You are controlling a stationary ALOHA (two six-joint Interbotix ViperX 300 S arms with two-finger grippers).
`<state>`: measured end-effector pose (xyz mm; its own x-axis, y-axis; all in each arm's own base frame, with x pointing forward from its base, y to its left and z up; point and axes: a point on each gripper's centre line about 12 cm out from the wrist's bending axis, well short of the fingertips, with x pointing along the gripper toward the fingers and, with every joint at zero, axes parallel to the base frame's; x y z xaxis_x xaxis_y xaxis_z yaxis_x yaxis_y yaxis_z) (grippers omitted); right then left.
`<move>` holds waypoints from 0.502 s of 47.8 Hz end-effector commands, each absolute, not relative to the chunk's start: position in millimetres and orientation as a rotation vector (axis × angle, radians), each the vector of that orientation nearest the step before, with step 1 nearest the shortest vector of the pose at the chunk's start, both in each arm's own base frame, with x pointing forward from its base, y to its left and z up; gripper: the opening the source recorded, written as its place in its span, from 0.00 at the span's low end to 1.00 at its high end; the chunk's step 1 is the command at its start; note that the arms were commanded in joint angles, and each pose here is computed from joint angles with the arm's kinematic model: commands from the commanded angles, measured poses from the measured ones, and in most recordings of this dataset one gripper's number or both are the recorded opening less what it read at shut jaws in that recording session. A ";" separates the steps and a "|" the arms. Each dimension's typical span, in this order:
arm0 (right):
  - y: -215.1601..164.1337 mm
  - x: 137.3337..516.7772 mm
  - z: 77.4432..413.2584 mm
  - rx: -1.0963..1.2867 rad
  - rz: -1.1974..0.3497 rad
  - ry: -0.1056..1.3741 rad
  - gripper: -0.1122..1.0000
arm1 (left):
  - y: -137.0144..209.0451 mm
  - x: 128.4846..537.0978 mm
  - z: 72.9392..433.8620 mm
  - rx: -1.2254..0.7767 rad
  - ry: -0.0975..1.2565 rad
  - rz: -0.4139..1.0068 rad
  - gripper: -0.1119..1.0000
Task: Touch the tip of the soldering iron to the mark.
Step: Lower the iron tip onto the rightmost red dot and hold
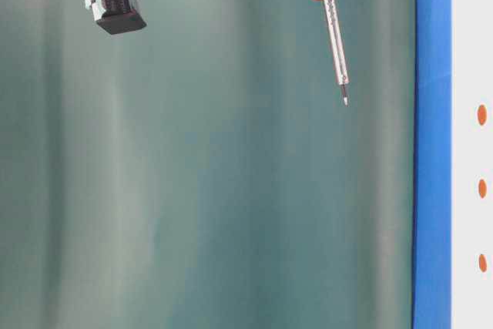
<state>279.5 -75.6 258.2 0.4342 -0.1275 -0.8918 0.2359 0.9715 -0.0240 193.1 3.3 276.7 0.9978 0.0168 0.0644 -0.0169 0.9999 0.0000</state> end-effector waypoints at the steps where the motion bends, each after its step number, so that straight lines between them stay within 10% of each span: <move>1: -76.4 281.9 264.9 0.106 -0.230 1.069 0.16 | 3.5 194.2 280.0 0.001 -0.077 0.018 0.10; 24: -81.8 302.9 221.2 0.114 -0.222 1.150 0.16 | 3.5 194.2 280.0 0.002 -0.077 0.018 0.10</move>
